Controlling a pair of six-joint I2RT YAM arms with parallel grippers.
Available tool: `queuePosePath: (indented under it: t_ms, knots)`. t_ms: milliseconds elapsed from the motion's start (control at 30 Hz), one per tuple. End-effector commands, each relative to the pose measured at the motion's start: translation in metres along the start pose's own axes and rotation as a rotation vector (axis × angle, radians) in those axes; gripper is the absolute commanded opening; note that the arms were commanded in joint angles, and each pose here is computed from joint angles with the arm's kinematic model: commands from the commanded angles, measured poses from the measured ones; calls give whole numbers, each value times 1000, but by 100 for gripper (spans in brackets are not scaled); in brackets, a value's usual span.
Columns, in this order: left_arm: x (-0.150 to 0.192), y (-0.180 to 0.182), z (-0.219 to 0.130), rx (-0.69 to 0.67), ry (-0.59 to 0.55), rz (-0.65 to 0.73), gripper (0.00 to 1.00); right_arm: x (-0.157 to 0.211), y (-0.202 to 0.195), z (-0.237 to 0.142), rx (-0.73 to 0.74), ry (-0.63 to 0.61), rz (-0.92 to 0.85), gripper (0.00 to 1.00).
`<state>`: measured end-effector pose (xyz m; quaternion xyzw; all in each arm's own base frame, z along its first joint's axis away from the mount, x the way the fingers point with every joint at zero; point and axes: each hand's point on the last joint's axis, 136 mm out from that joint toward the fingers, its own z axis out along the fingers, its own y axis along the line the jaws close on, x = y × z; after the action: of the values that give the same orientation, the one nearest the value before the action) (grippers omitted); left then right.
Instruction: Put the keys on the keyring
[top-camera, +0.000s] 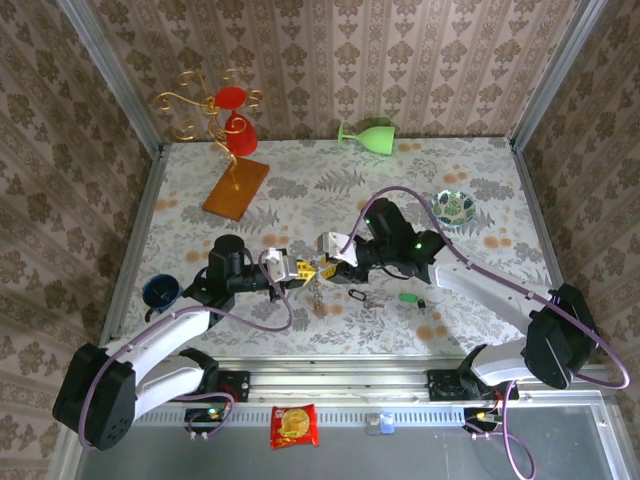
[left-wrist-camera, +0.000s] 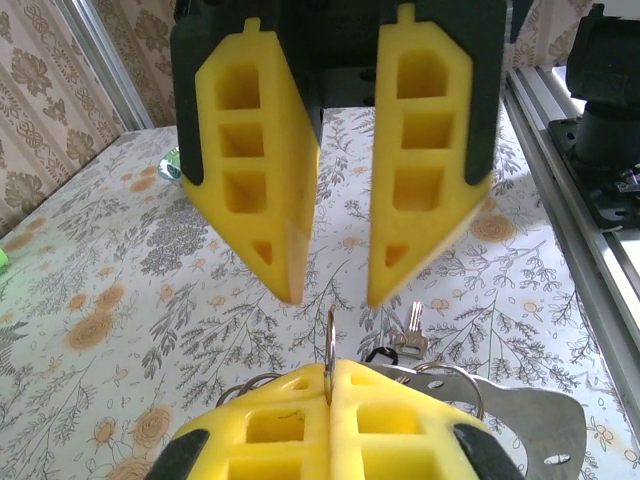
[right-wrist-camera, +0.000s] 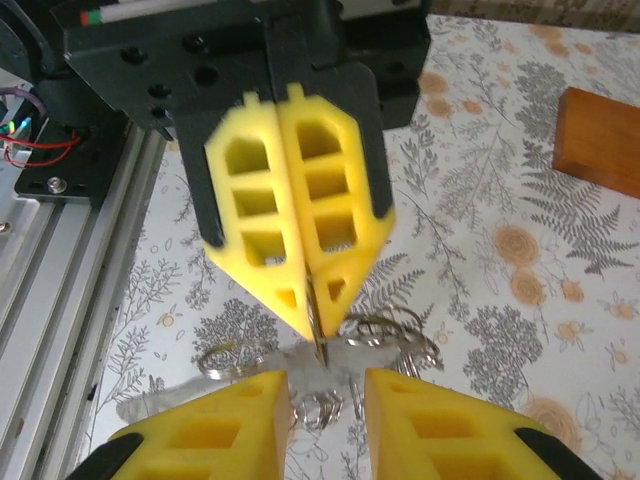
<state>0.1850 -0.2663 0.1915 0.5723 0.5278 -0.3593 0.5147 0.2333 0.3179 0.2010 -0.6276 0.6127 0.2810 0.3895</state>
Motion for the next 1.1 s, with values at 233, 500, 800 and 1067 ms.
queuePosePath:
  t_ms: [233, 500, 800, 1067]
  knots:
    - [-22, 3, 0, 8, -65, 75, 0, -13, 5, 3, -38, -63, -10, 26]
    - [-24, 3, 1, 14, -74, 71, 0, -11, 5, 11, -53, -50, -14, 14]
    - [-25, 9, 1, -17, -63, 72, 12, -17, 13, 11, -83, -21, -56, 0]
    - [-21, 8, 2, -15, -18, 94, 8, -13, 22, 16, -116, 64, -97, 0]
